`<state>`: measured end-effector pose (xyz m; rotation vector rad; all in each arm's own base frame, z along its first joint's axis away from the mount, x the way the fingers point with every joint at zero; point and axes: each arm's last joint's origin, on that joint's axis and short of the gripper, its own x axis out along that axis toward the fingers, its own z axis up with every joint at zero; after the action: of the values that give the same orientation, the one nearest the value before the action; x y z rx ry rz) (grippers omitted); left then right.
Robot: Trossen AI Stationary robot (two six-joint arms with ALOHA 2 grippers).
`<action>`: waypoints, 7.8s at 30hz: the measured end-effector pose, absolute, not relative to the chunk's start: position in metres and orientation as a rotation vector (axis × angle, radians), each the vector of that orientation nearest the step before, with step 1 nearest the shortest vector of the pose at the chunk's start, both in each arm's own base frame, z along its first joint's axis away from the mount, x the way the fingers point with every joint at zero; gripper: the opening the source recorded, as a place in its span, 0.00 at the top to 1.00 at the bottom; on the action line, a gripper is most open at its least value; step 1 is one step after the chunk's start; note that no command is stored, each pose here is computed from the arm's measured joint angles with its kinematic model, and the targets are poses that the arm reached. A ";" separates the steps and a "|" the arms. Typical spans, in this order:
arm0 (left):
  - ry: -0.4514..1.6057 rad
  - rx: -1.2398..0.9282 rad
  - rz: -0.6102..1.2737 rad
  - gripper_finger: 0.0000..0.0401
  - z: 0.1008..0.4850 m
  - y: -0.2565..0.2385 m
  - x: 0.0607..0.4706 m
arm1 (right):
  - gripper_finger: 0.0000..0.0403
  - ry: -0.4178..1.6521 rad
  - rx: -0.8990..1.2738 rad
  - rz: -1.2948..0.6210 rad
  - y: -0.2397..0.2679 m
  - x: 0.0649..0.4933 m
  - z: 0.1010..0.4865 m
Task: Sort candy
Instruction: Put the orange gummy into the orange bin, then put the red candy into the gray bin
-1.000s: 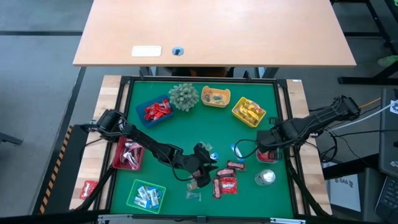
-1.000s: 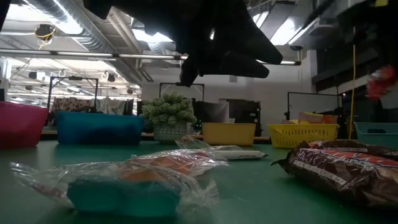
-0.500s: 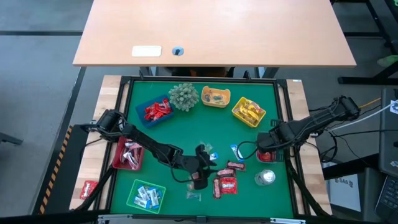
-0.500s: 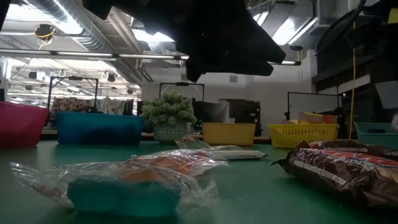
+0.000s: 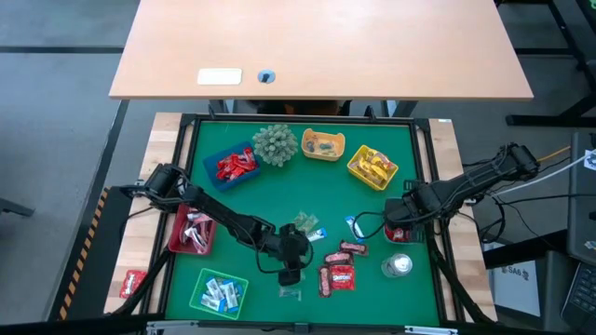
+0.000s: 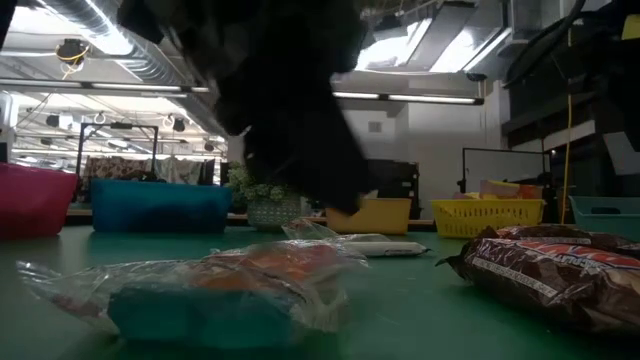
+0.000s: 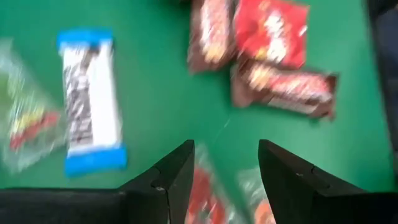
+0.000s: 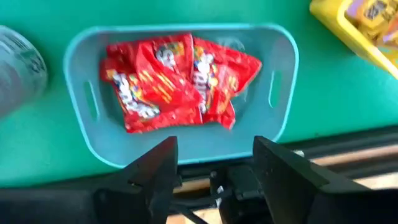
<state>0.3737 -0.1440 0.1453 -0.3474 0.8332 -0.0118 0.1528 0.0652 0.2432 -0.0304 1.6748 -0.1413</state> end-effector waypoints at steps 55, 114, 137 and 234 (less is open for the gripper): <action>0.979 -0.109 0.168 0.78 0.127 -0.162 0.346 | 0.48 1.487 0.044 -0.072 0.073 0.171 0.242; 0.264 -0.248 0.722 0.84 0.177 0.160 0.395 | 0.48 1.225 0.051 -0.018 0.081 0.194 0.247; 0.265 -0.247 0.726 0.63 0.177 0.160 0.394 | 0.48 1.133 0.092 0.021 0.085 0.203 0.251; 0.277 0.003 0.251 0.60 0.184 -0.006 0.428 | 0.90 1.021 -0.272 0.420 0.226 0.252 0.130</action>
<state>0.4278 -0.0057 0.1836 0.0025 0.2768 0.2514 0.2518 0.2265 0.1302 -0.2724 1.0210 0.4198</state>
